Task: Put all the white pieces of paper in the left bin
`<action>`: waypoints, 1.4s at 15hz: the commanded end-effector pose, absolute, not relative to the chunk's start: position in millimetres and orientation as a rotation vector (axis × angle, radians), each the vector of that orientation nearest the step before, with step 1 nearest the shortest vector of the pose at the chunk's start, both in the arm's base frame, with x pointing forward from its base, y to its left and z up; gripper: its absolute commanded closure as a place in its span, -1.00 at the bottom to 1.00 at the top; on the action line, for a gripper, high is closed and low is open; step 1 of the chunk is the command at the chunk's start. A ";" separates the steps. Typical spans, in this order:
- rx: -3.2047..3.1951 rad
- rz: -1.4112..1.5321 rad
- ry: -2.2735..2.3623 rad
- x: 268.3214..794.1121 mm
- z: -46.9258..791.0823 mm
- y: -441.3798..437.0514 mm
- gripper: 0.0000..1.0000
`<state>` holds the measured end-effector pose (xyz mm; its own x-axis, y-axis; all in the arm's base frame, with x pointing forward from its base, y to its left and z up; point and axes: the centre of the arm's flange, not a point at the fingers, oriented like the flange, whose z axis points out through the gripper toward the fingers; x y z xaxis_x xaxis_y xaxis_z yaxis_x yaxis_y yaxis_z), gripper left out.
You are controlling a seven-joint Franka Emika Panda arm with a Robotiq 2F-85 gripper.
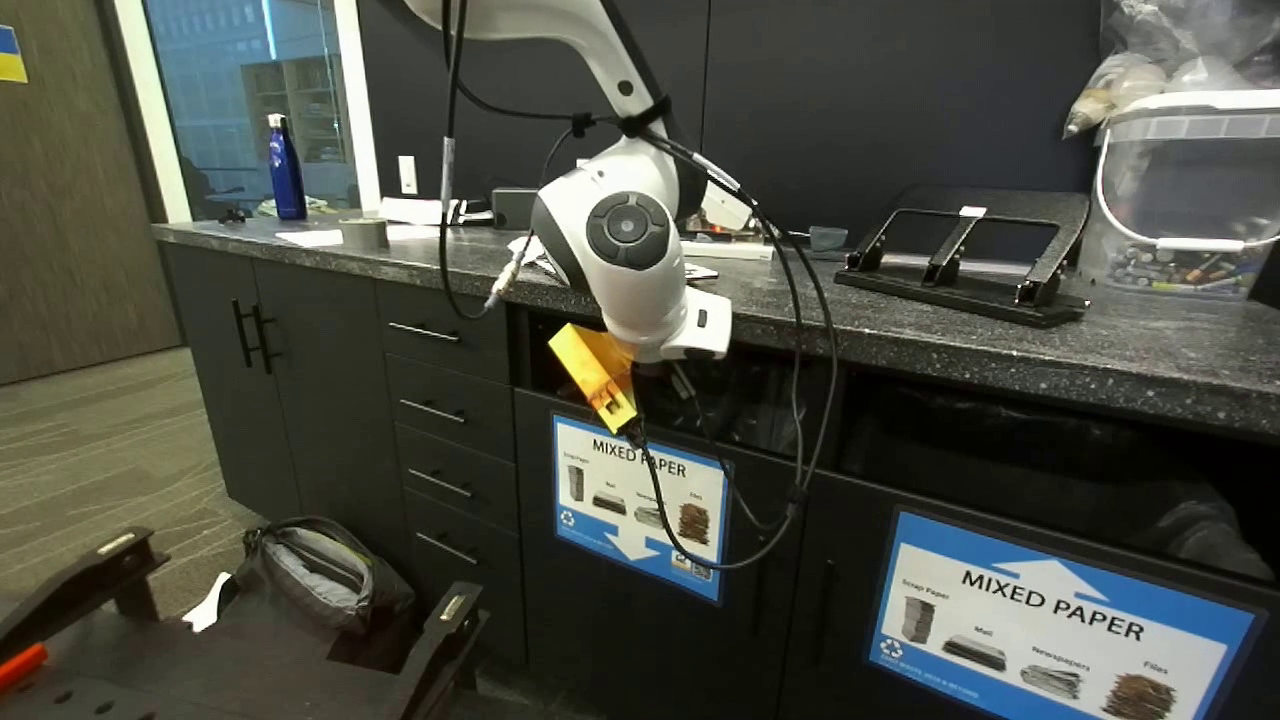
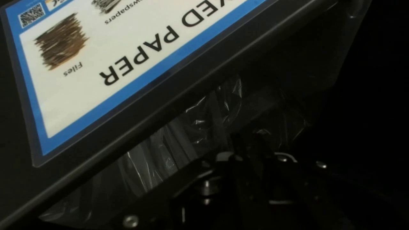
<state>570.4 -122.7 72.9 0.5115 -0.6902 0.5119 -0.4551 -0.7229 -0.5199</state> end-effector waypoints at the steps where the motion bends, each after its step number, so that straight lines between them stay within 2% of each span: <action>1: -2.498 -0.858 0.867 523.0 129.2 -110.1 0.83; 6: -2.452 -0.874 0.840 519.7 120.9 -97.4 0.78; 15: -2.589 -0.863 0.846 515.8 115.5 -89.5 0.84; 17: -2.715 -0.738 0.876 493.4 124.1 -70.3 0.84; 21: -2.764 -0.457 0.635 423.4 141.1 -16.2 0.85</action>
<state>472.7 -46.8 96.1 0.7773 -0.5297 0.3395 -0.4371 -0.8428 -0.3142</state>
